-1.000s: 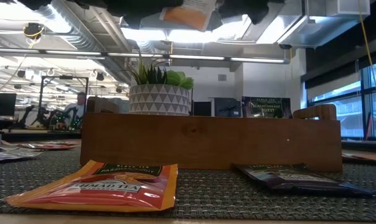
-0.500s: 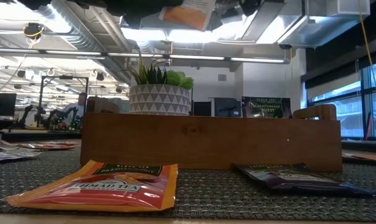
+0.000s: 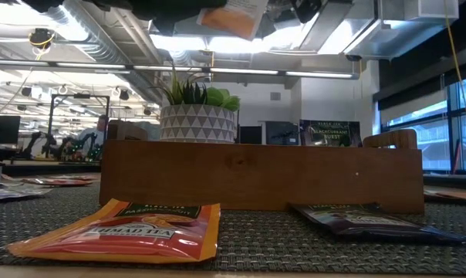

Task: Pick & Place Tea
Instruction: Put the white tea bag into the middle of the wooden organizer

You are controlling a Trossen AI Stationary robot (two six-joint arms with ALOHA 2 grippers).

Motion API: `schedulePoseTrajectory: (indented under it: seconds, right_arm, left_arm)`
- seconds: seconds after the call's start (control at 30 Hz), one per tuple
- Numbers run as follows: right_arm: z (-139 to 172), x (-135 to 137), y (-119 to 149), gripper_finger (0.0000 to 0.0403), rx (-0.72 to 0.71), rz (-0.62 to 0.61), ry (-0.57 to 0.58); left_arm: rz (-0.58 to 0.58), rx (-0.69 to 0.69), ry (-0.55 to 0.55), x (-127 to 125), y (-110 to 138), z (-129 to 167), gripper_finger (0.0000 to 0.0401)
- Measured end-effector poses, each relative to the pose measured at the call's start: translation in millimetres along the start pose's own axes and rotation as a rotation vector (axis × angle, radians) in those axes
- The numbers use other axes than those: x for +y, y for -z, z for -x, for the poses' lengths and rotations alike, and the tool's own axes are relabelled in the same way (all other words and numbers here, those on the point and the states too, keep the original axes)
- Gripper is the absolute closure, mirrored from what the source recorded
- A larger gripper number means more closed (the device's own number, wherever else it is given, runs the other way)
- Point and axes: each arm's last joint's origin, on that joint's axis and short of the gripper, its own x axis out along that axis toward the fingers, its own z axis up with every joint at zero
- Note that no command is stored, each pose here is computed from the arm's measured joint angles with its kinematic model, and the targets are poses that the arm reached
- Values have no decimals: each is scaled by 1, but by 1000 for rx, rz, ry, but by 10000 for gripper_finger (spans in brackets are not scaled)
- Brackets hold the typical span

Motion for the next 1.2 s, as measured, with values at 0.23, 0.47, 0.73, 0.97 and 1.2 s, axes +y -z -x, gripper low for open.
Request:
schedulePoseTrajectory:
  seconds: [0.23, 0.47, 0.73, 0.97, 1.2]
  right_arm:
    - [0, -1, 6, 399, 66, -10, 20]
    - [1, 0, 15, 399, 153, -72, 39]
    - [-13, 21, 32, 400, 204, -104, -7]
    - [-38, 26, 51, 400, 264, -76, 1]
    - [-58, 24, 72, 400, 335, -29, 33]
  left_arm:
    - [49, -4, 23, -6, -1, 3, 337]
    - [46, -16, 5, -17, -8, 16, 259]
    - [162, -48, -39, -18, -26, 36, 235]
    - [172, -45, -26, -18, -26, 37, 239]
    - [202, -31, -5, -20, -24, 37, 235]
